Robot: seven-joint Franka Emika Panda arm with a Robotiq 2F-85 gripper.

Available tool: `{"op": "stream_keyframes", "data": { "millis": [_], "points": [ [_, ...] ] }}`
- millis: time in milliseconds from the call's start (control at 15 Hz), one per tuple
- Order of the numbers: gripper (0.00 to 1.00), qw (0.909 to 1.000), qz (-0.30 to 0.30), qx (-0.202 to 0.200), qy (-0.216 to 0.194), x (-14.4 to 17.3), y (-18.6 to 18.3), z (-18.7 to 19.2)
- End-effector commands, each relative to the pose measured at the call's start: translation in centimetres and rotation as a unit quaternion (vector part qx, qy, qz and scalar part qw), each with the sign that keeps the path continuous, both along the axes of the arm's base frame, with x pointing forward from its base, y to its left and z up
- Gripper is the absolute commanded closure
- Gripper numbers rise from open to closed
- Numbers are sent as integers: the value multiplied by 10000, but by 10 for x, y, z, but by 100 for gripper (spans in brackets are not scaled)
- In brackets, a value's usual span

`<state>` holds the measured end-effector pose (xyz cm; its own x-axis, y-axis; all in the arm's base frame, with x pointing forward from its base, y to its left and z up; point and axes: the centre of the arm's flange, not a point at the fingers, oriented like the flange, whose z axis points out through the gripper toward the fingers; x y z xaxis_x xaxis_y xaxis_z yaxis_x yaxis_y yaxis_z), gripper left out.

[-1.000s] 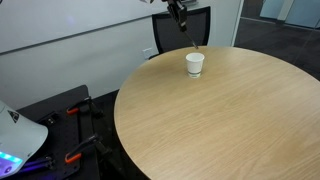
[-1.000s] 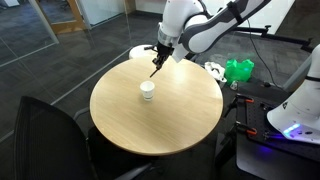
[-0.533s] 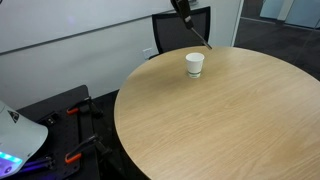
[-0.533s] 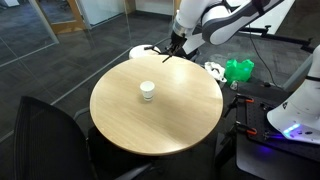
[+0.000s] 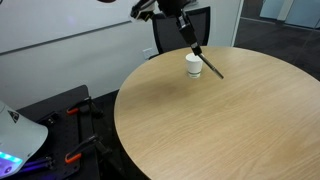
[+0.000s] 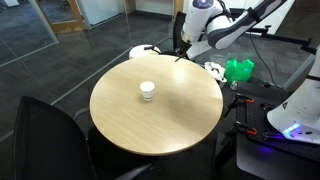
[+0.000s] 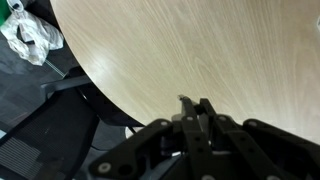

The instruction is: Put the pen from the cup on the table

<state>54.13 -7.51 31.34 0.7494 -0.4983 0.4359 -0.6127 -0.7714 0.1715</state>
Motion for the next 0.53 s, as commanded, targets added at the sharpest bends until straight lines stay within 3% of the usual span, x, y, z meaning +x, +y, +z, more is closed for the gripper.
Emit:
{"op": "stream_keyframes", "data": {
  "millis": [0,467],
  "points": [
    [97,9995,-293,58,71,1,-9,-36],
    [97,9967,-760,105,251,6,-19,-101]
  ]
}}
